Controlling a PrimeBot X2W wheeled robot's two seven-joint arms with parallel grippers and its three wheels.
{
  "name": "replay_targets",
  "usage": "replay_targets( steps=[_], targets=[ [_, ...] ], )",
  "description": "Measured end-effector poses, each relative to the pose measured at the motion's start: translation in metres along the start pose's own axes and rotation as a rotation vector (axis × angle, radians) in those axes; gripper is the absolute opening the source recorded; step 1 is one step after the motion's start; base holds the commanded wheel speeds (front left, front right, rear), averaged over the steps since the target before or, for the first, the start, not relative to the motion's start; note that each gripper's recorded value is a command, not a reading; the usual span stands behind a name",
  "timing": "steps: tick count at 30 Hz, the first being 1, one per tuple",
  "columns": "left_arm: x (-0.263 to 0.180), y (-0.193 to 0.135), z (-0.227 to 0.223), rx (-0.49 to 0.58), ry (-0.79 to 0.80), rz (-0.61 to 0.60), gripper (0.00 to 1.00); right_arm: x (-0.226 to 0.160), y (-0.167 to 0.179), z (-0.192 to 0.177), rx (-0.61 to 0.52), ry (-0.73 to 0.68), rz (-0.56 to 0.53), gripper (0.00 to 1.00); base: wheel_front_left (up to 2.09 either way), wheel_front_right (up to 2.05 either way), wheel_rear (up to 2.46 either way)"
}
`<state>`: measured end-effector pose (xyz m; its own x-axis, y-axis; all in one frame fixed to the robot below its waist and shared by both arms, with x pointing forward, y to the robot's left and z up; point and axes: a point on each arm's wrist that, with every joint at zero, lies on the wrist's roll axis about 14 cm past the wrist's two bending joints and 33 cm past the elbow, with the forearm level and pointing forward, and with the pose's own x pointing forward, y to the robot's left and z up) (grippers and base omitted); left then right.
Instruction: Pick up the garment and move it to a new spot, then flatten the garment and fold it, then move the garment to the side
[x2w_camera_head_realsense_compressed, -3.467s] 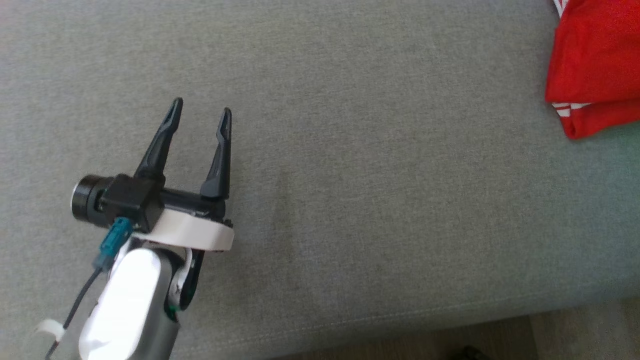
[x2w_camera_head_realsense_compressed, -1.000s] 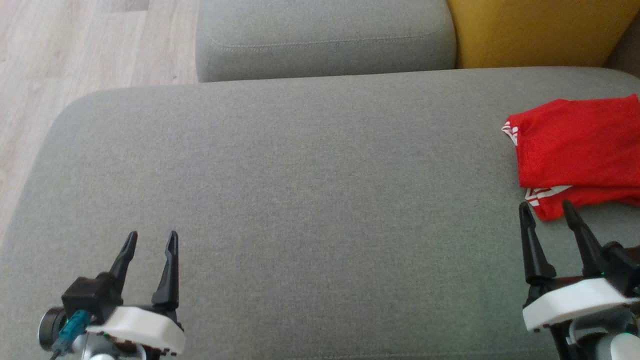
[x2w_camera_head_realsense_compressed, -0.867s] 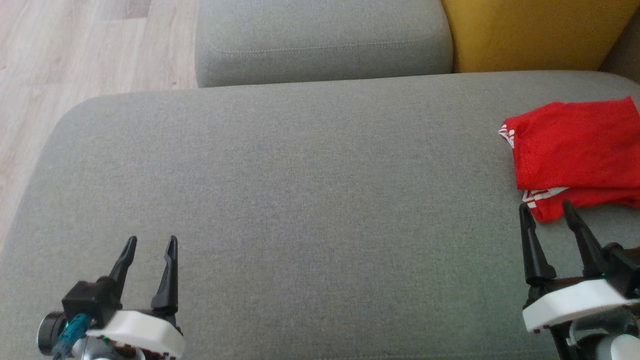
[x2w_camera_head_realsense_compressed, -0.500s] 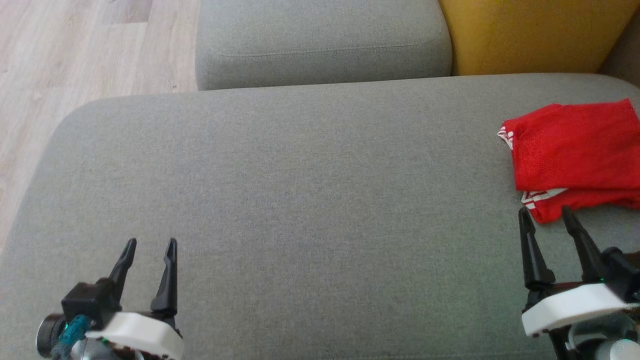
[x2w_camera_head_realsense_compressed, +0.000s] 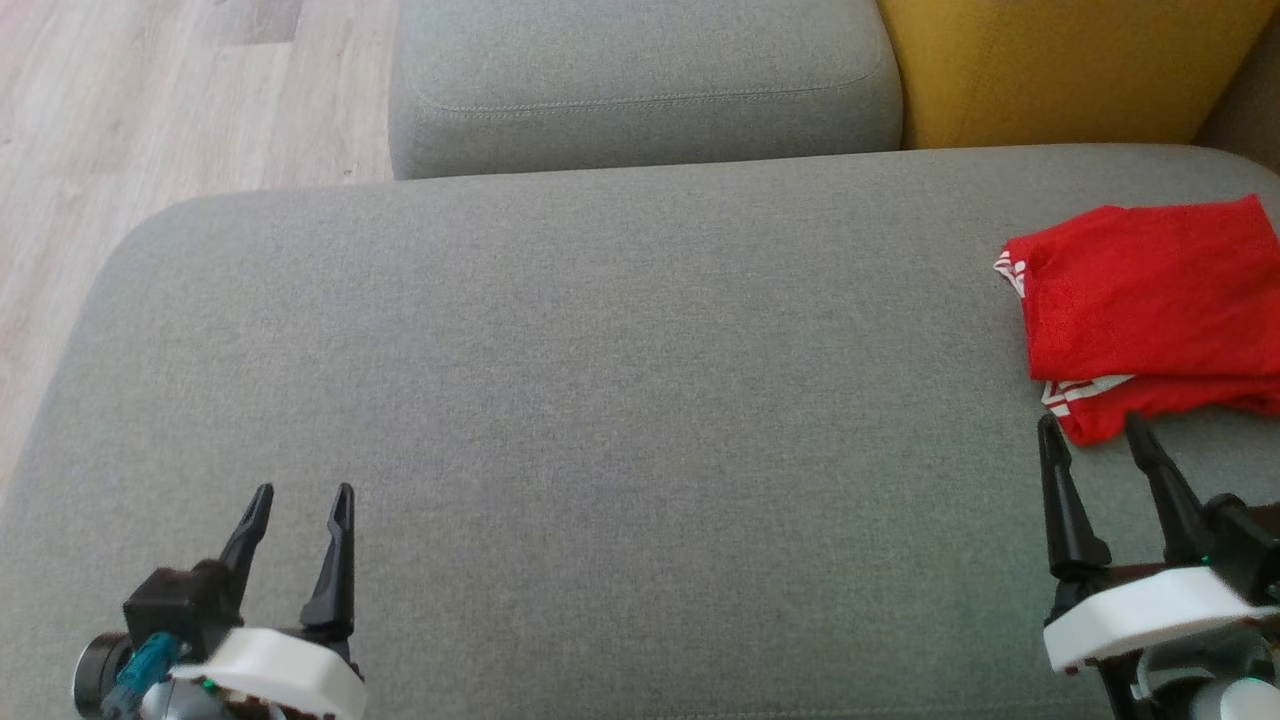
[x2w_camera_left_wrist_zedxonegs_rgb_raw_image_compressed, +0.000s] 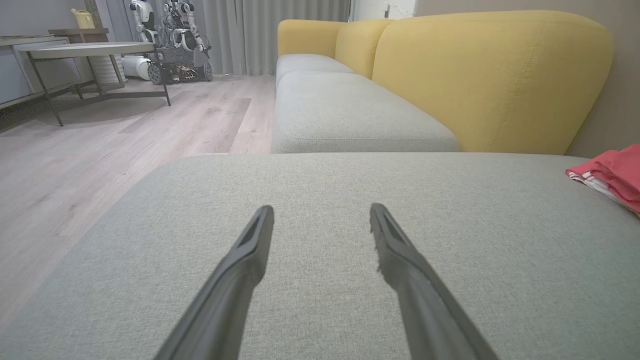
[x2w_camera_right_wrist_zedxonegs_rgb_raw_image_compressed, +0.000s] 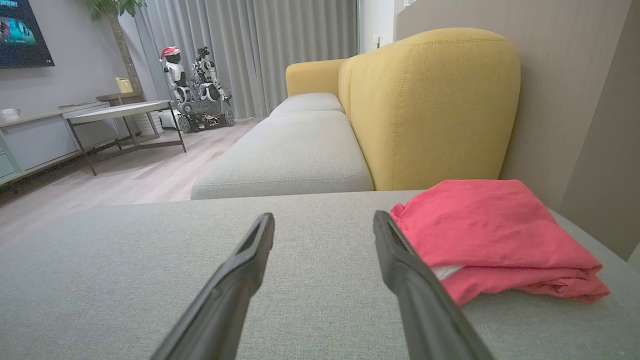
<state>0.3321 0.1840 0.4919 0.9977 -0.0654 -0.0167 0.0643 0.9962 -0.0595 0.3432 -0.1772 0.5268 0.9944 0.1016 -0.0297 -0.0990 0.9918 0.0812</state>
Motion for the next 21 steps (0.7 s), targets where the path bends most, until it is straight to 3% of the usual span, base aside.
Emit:
replay_targets(
  steps=[17,18,21],
  targets=[
    [0.000,0.001,-0.003,-0.005,0.010,0.006,1.00,0.000,0.000,0.000,0.004,0.000,-0.001,1.00,0.00,0.00,0.00],
    [0.000,0.000,-0.004,-0.005,0.012,0.006,0.00,0.000,0.000,-0.001,0.004,0.003,-0.002,0.00,0.00,0.00,0.00],
    [-0.006,-0.001,-0.023,-0.020,0.069,0.017,0.00,-0.003,-0.001,-0.021,0.013,0.062,-0.004,0.00,0.00,0.00,0.00]
  ],
)
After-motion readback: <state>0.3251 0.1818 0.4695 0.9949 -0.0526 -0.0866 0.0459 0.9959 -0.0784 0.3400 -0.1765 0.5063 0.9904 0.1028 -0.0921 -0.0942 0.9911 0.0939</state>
